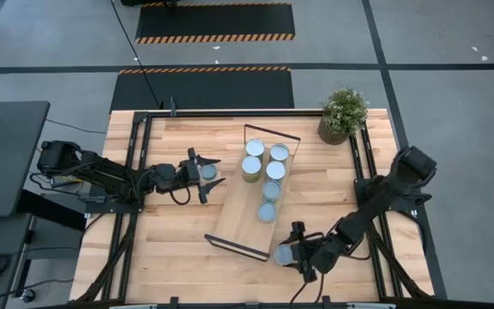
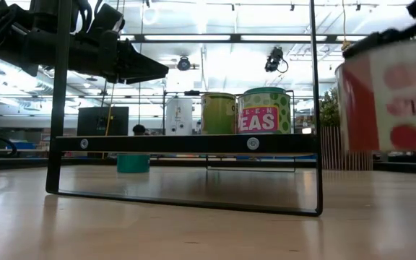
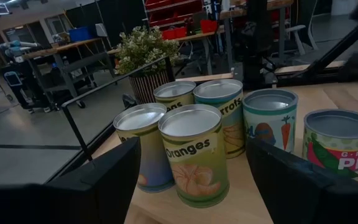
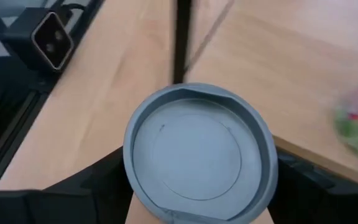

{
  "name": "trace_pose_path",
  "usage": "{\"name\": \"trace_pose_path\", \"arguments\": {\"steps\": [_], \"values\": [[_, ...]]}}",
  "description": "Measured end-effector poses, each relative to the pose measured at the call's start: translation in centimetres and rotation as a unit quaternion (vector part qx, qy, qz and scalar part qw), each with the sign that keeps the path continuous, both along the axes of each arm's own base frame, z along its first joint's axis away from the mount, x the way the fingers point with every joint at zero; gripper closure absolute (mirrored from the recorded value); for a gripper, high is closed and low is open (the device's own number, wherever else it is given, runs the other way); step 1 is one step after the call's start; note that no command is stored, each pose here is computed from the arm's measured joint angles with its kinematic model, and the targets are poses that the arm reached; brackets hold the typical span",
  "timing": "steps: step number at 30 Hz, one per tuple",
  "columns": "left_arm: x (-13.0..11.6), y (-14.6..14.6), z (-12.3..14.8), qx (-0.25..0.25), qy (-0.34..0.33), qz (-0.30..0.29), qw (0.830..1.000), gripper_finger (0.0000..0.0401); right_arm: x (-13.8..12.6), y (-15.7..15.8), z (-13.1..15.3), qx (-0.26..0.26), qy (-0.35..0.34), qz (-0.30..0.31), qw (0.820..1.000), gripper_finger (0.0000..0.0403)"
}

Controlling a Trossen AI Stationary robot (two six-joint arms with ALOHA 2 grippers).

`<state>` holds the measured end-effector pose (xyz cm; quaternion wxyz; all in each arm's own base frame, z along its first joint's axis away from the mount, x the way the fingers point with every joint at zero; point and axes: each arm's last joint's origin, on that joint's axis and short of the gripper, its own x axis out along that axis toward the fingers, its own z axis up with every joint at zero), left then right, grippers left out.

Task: Pick and place cans onto a shelf
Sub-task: Put the canned diced tomatoes on the shelf

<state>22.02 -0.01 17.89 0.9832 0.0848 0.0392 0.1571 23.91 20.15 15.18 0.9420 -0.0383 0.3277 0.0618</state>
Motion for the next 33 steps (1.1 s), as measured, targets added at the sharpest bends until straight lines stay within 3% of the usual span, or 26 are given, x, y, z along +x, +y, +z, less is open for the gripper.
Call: {"name": "trace_pose_path", "arguments": {"steps": [4,12,25,33], "values": [[0.0,0.0,0.0,-0.009,-0.003,-0.004,1.0,0.0104,-0.9,-1.5,3.0,0.001,-0.013,-0.027,1.0,0.01],[0.1,-0.4,-0.1,-0.027,-0.001,-0.069,0.997,0.0104,-0.5,-4.9,7.1,-0.027,-0.073,-0.068,0.995,0.01],[-1.1,-0.3,1.0,-0.052,0.01,-0.07,0.996,0.0104,5.1,-10.4,12.9,-0.085,-0.079,-0.103,0.988,0.0101],[-2.6,-0.2,1.5,-0.063,0.041,-0.05,0.996,0.0104,10.0,-12.8,12.3,-0.079,-0.047,-0.083,0.992,0.0101]]}}
